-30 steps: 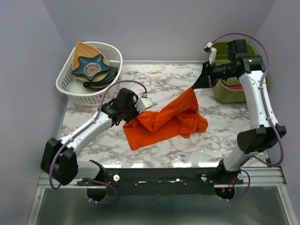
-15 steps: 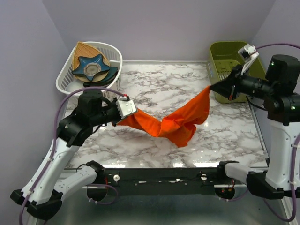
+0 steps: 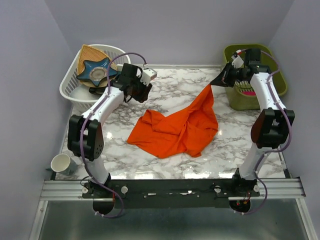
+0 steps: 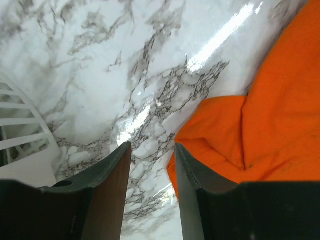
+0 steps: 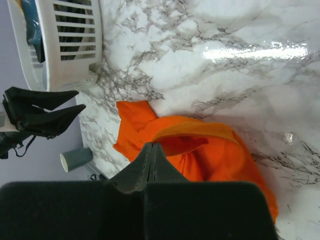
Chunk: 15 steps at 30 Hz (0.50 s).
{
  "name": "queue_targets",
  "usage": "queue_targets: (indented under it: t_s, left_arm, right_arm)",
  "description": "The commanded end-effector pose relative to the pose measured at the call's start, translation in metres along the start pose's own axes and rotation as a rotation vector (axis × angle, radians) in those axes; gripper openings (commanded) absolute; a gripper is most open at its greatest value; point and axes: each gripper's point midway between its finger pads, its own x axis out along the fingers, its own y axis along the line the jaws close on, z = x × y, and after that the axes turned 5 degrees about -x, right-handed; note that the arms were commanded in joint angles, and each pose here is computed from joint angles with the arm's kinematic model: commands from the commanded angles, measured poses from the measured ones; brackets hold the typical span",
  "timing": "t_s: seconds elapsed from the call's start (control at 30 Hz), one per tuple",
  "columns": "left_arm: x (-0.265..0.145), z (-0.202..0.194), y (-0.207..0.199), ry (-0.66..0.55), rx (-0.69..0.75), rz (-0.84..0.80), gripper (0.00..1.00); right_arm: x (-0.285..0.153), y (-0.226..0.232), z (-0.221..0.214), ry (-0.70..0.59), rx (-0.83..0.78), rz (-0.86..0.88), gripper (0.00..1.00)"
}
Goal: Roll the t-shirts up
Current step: Flatten out the T-shirt at the center of the board.
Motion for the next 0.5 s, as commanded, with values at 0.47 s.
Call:
queue_targets:
  t_s: [0.47]
  left_arm:
    - [0.005,-0.104,-0.055,0.151,-0.394,0.029,0.55]
  right_arm:
    - [-0.05,0.022,-0.038,-0.056,0.015,0.069,0.01]
